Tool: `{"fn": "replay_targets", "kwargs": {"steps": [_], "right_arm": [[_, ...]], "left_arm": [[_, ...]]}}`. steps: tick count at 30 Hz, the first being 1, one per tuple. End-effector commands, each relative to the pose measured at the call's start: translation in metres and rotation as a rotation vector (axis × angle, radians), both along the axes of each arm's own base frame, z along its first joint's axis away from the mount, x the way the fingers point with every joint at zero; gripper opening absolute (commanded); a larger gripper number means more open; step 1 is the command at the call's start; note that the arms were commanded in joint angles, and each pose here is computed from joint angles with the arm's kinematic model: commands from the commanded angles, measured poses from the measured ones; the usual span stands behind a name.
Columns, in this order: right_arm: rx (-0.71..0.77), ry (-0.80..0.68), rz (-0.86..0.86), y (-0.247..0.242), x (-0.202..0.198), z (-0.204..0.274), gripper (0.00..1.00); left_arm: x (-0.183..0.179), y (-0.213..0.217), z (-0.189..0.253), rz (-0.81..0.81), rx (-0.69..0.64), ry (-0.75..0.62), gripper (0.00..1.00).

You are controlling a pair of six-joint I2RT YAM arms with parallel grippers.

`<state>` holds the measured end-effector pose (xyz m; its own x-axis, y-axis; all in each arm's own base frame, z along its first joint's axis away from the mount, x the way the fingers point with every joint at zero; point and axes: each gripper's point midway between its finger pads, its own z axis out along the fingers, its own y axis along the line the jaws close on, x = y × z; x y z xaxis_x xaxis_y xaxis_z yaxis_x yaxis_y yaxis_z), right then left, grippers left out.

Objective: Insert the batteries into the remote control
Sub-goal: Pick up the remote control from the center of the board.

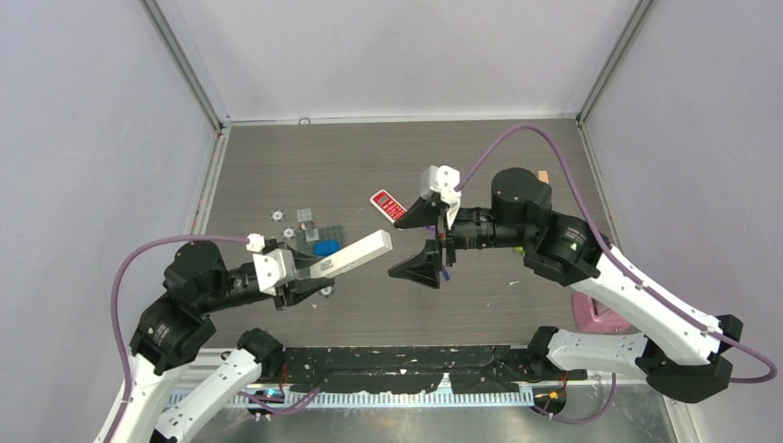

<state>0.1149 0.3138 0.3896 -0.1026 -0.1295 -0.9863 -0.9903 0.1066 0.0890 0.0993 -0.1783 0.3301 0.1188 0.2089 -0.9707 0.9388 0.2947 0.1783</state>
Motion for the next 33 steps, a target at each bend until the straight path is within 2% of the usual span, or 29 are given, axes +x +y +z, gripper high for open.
{"fn": "replay_targets", "kwargs": {"steps": [1,12,20,22,26,27,28,29,31,32,33], "right_arm": [[0.001,-0.197,0.122,0.001,-0.009,0.023,0.96],[-0.018,-0.223,0.196,0.022,-0.008,0.013,0.99],[0.000,-0.187,0.209,0.034,-0.005,0.017,0.66],[-0.007,-0.177,0.215,0.035,-0.006,0.014,0.55],[-0.041,-0.153,0.219,0.036,-0.005,0.005,0.24],[-0.048,-0.148,0.217,0.037,-0.004,0.003,0.20],[-0.051,-0.142,0.212,0.037,-0.003,0.002,0.15],[-0.048,-0.141,0.207,0.037,-0.003,0.002,0.13],[-0.032,-0.141,0.180,0.037,0.000,0.006,0.09],[-0.032,-0.127,0.158,0.036,0.003,0.003,0.08],[0.004,-0.145,0.138,0.035,0.004,0.013,0.07]], "left_arm": [[0.003,0.000,0.009,-0.013,0.019,-0.063,0.00],[0.000,-0.005,0.003,-0.059,0.033,-0.042,0.00],[-0.001,-0.004,-0.002,-0.058,0.042,-0.038,0.00],[-0.001,-0.003,-0.001,-0.058,0.041,-0.040,0.00],[0.000,-0.002,0.004,-0.039,0.027,-0.057,0.00],[0.002,-0.001,0.006,-0.021,0.018,-0.058,0.00],[0.005,0.000,0.008,0.004,0.006,-0.060,0.03],[0.008,0.002,0.011,0.030,-0.008,-0.062,0.15],[0.014,0.005,0.014,0.079,-0.038,-0.059,0.61],[0.015,0.006,0.017,0.103,-0.062,-0.053,0.77],[0.016,0.007,0.020,0.126,-0.090,-0.045,0.87]]}}
